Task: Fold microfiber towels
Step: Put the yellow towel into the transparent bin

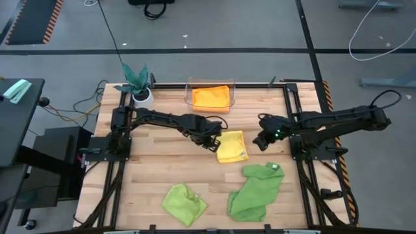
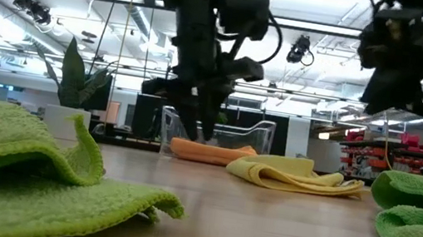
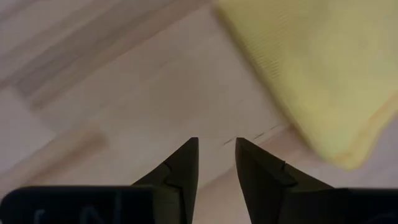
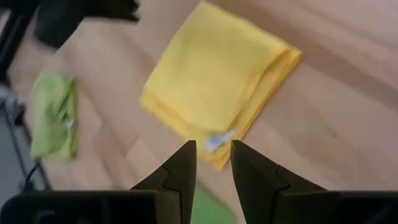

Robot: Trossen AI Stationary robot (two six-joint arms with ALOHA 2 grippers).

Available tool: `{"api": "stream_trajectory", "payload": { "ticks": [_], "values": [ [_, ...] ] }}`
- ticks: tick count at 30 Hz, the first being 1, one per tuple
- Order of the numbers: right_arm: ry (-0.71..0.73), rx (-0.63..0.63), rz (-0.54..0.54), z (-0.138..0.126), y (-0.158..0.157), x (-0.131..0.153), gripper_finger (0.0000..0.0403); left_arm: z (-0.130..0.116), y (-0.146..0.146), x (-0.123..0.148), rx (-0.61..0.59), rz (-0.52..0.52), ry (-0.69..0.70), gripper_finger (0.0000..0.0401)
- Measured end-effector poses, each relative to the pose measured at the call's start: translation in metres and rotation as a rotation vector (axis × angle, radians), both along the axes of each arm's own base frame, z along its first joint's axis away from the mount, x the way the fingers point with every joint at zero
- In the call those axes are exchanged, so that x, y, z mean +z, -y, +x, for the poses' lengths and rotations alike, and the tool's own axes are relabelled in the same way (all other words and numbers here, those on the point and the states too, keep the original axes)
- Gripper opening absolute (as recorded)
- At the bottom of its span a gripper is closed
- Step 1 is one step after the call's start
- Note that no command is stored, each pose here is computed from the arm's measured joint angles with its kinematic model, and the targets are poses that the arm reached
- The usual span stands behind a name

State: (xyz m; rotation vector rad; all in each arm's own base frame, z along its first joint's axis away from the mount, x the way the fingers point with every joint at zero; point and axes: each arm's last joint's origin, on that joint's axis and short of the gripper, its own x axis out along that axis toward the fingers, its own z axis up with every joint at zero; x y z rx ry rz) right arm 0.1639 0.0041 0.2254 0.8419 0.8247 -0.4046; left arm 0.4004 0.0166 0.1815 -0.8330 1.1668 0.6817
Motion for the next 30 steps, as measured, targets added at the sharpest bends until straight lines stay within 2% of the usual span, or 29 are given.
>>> {"api": "stream_trajectory", "payload": {
  "ticks": [4,10,13,16,22,30],
  "values": [
    [0.053,0.035,0.005,-0.009,-0.012,0.008,0.0107,-0.015,0.007,0.0,0.113,0.012,0.025,0.0113],
    [0.136,0.05,-0.015,-0.02,-0.02,0.018,0.0107,-0.03,0.01,0.004,0.284,-0.027,0.359,0.0098],
    [0.139,0.059,-0.009,-0.024,-0.021,0.014,0.0107,-0.038,0.01,-0.001,0.364,-0.041,0.53,0.009],
    [0.119,0.033,0.013,-0.029,-0.02,0.003,0.0107,-0.044,0.011,-0.011,0.412,-0.061,0.61,0.0085],
    [0.193,0.023,0.085,-0.032,-0.021,-0.01,0.0107,-0.047,0.021,-0.023,0.417,-0.103,0.634,0.0102],
    [0.21,0.022,0.069,-0.032,-0.021,-0.009,0.0107,-0.048,0.028,-0.027,0.409,-0.152,0.61,0.0162]
  ]
}}
